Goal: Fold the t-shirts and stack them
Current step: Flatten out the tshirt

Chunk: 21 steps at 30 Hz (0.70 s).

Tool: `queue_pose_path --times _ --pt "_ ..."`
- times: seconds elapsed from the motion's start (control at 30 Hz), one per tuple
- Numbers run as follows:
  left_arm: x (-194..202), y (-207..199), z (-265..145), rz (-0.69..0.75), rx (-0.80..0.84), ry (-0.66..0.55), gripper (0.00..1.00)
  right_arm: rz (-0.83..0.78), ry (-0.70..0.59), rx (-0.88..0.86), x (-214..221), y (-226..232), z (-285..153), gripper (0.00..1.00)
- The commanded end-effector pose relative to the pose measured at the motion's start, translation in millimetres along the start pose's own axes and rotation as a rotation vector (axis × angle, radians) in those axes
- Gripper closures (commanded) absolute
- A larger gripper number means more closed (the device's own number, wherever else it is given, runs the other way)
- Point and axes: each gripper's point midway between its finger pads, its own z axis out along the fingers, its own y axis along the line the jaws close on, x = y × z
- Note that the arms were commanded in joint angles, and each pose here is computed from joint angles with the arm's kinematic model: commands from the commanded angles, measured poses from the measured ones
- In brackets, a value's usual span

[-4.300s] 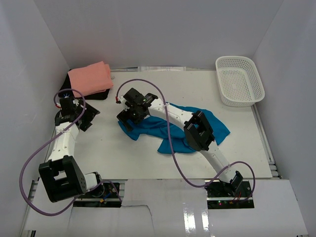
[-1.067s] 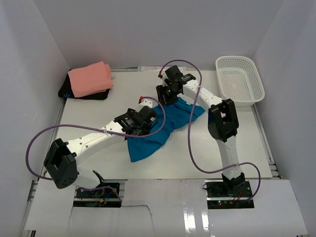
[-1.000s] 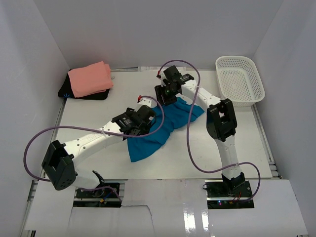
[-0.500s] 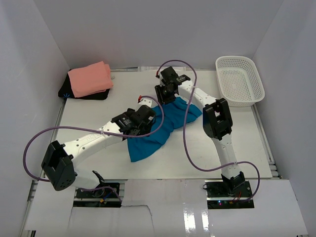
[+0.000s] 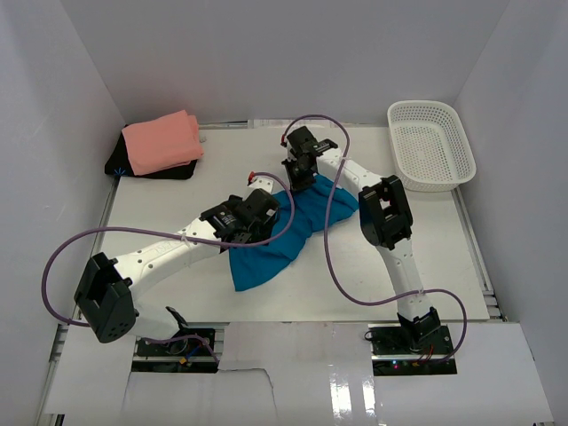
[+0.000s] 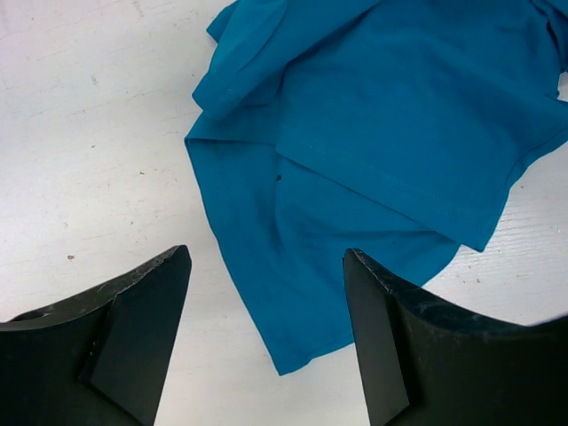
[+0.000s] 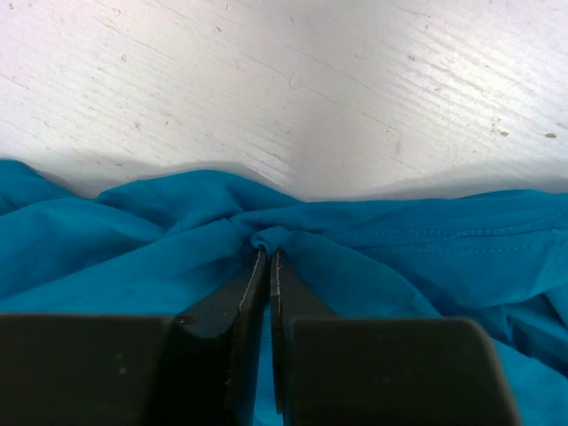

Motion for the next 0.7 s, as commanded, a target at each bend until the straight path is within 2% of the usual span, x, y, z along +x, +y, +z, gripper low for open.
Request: queue_pose_path --times 0.0,0.17,0.33,0.67 --pt "-6.7 1.2 -3.7 -0.027 0.013 -0.027 0.2 -0.009 -0.071 0.017 -23.9 1.5 -15.9 0.92" --pt "-8.3 -1.0 -3.4 -0.009 0.022 -0.028 0.2 -0.015 -0.134 0.047 -41.3 0.0 -50.0 0.88" --pt "-8.0 -4.7 1.1 0.091 0.005 -0.024 0.23 -0.006 -0.176 0.058 -51.1 -5.4 -82.7 0.92" --pt "2.2 -56.5 8.1 0.345 -0.078 -0.051 0.24 0.132 -0.254 0.094 -58.5 -63.4 -150.1 0.92"
